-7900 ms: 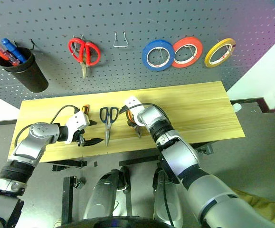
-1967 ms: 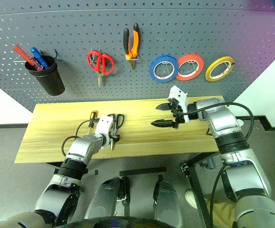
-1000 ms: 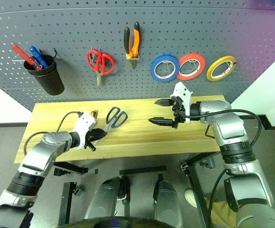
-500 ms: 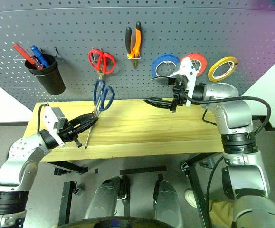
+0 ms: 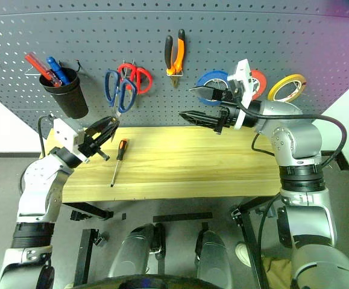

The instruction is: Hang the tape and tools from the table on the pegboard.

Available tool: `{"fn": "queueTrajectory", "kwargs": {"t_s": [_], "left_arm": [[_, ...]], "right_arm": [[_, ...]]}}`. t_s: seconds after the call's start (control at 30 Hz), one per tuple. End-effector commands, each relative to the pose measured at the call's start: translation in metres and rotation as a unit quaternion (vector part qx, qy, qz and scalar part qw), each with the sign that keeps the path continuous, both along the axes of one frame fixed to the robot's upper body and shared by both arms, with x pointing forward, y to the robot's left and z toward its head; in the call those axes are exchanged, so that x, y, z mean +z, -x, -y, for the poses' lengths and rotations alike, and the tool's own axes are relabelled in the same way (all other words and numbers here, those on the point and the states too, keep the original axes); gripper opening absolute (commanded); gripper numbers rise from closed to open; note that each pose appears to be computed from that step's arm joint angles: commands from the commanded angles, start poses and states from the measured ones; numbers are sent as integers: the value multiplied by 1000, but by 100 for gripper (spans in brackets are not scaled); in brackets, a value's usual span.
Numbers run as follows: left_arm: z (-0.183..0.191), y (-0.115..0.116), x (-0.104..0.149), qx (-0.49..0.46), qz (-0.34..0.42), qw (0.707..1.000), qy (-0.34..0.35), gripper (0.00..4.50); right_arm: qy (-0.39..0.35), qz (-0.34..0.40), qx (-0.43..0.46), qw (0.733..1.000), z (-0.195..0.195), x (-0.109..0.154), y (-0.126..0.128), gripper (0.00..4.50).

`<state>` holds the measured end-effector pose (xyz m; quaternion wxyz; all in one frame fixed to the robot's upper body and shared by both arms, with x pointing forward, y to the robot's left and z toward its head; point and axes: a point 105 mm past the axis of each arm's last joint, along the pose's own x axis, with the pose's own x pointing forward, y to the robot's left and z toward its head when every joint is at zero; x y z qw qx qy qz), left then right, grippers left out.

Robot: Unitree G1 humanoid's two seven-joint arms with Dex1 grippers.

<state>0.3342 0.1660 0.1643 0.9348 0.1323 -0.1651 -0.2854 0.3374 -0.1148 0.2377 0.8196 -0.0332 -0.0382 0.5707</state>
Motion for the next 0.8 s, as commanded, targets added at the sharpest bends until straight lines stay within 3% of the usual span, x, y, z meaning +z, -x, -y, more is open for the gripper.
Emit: {"fn": "queueTrajectory", "kwargs": {"t_s": [0.03,0.27,0.5,0.8], "left_arm": [[0,-10,10,37,43,998,-12,52],[-1,-40,-6,85,24,996,-18,52],[12,-55,-8,76,36,996,-17,52],[23,-56,-8,47,51,997,-25,52]], "right_arm": [[-4,37,-4,999,3,17,6,449],[0,37,-22,999,8,14,6,449],[-3,37,-27,999,8,13,7,449],[0,46,-36,998,13,16,9,449]]}}
